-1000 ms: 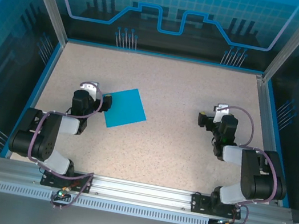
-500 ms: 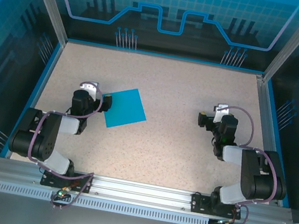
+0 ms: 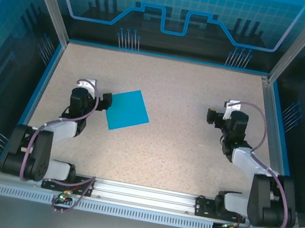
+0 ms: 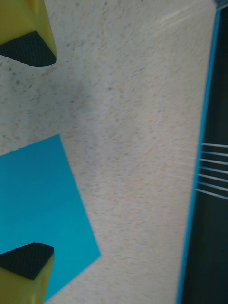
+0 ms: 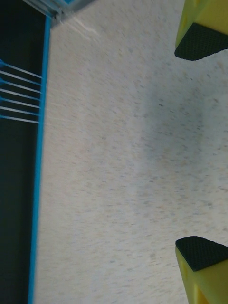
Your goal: Fold a paper plane with a square sheet of paper (pick it up from the middle)
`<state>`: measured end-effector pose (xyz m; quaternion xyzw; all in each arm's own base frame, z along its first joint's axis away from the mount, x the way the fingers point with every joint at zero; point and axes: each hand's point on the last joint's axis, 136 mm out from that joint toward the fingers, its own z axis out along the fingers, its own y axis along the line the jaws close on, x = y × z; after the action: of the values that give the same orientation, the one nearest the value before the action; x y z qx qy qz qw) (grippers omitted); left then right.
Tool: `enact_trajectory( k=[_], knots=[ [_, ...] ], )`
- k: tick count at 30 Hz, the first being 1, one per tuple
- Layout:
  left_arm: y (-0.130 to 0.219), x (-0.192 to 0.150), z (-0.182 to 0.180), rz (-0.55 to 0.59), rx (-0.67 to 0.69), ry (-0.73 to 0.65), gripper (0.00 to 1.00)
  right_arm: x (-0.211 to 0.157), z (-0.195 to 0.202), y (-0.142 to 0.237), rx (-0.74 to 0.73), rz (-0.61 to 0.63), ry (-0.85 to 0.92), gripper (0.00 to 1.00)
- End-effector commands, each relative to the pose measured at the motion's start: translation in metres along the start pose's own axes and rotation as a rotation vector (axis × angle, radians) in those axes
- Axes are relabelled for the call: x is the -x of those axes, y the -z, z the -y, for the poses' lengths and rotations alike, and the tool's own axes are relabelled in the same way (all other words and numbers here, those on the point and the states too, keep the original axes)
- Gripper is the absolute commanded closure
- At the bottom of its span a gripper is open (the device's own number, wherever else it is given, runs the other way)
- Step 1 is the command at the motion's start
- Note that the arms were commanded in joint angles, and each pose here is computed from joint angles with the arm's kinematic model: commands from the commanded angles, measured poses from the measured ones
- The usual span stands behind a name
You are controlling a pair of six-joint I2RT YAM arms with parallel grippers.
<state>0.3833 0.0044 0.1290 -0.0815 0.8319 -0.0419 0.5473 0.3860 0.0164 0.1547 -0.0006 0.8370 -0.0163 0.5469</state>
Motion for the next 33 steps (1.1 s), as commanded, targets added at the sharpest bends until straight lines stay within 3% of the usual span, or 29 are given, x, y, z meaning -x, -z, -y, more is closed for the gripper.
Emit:
enact_trajectory(
  k=[1, 4, 10, 17, 23, 28, 33],
  knots=[
    [0.012, 0.016, -0.011, -0.039, 0.083, 0.14, 0.02, -0.005, -0.003, 0.018, -0.041, -0.165, -0.09, 0.01],
    [0.019, 0.027, 0.004, -0.112, 0.027, 0.23, 0.01, 0.006, -0.016, 0.027, -0.058, -0.269, -0.157, 0.01],
    [0.031, 0.036, 0.019, -0.253, 0.01, 0.388, 0.02, 0.013, -0.108, 0.019, 0.084, -0.416, -0.067, 0.01],
    [0.046, 0.045, 0.03, -0.386, 0.013, 0.421, 0.01, -0.016, -0.229, -0.01, 0.16, -0.545, 0.116, 0.01],
    [0.057, 0.049, 0.023, -0.39, 0.059, 0.441, 0.02, -0.046, -0.313, -0.017, 0.243, -0.603, 0.266, 0.0],
    [0.06, 0.049, 0.018, -0.396, 0.086, 0.458, 0.01, -0.072, -0.352, -0.024, 0.232, -0.638, 0.379, 0.0],
    [0.057, 0.049, 0.018, -0.405, 0.087, 0.462, 0.02, -0.1, -0.365, -0.038, 0.197, -0.682, 0.452, 0.0]
  ],
)
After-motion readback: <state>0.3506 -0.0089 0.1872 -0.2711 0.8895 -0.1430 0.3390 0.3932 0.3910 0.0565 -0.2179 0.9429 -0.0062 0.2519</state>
